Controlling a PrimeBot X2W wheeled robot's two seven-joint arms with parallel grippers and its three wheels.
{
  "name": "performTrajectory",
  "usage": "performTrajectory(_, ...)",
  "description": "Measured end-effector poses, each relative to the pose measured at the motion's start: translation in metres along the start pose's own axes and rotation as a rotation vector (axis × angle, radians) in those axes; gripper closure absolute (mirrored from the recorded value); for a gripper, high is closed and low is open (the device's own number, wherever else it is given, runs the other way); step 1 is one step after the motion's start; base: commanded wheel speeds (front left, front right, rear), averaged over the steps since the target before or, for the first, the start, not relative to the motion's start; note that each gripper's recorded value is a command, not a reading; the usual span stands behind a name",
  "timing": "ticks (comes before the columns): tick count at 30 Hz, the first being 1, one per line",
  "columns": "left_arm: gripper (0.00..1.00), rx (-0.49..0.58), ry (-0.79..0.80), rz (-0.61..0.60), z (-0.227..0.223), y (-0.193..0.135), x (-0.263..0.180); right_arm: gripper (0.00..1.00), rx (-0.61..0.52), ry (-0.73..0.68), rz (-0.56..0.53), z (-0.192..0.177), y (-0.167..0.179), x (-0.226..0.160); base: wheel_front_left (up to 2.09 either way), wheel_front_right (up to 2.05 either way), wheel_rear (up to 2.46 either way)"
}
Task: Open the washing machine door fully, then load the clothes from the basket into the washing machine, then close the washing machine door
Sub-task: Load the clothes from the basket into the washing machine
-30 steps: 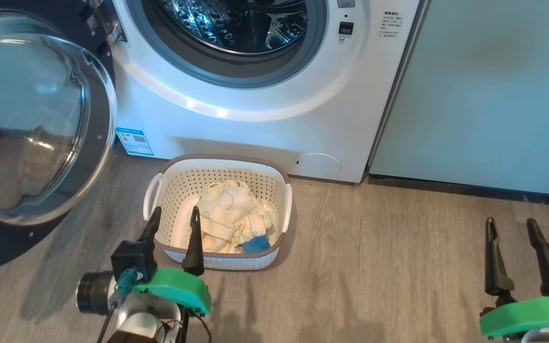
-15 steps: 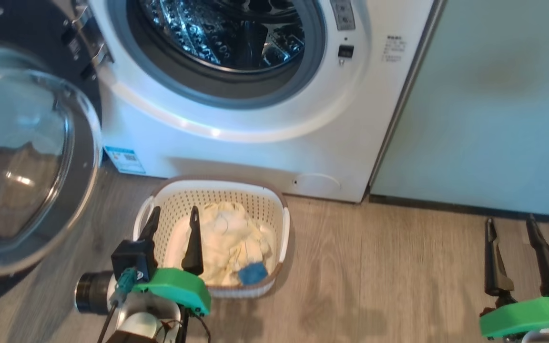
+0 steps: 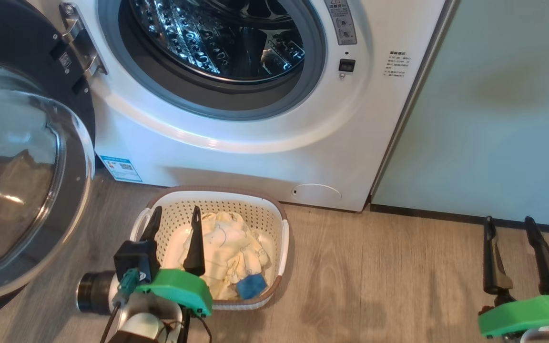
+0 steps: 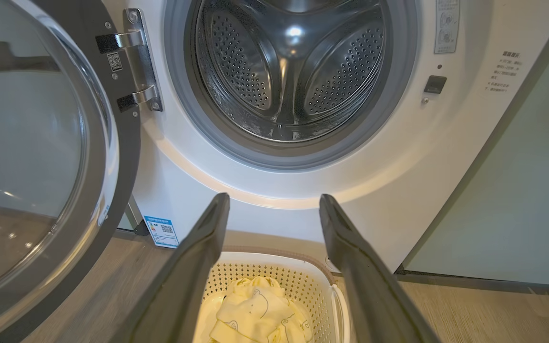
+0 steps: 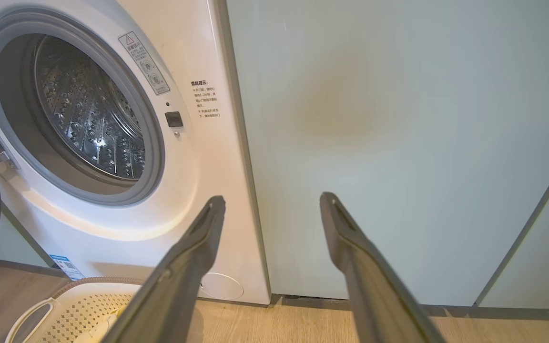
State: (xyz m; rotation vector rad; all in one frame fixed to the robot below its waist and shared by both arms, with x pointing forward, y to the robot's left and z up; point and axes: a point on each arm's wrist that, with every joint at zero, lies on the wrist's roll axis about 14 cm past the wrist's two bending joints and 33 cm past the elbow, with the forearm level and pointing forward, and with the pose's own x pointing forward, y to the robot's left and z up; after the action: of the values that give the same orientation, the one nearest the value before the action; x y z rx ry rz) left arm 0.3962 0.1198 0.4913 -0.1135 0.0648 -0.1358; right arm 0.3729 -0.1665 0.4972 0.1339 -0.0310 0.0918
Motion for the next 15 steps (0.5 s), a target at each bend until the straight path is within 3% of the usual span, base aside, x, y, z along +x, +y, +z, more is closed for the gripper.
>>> performTrajectory(15,0.00,0.005,0.013,0.000,-0.0045,-0.0002,0.0009,0.00,0.001,0.011,-0.005,-0.0043,-0.0017,-0.0003,0.00,0.00,0.00)
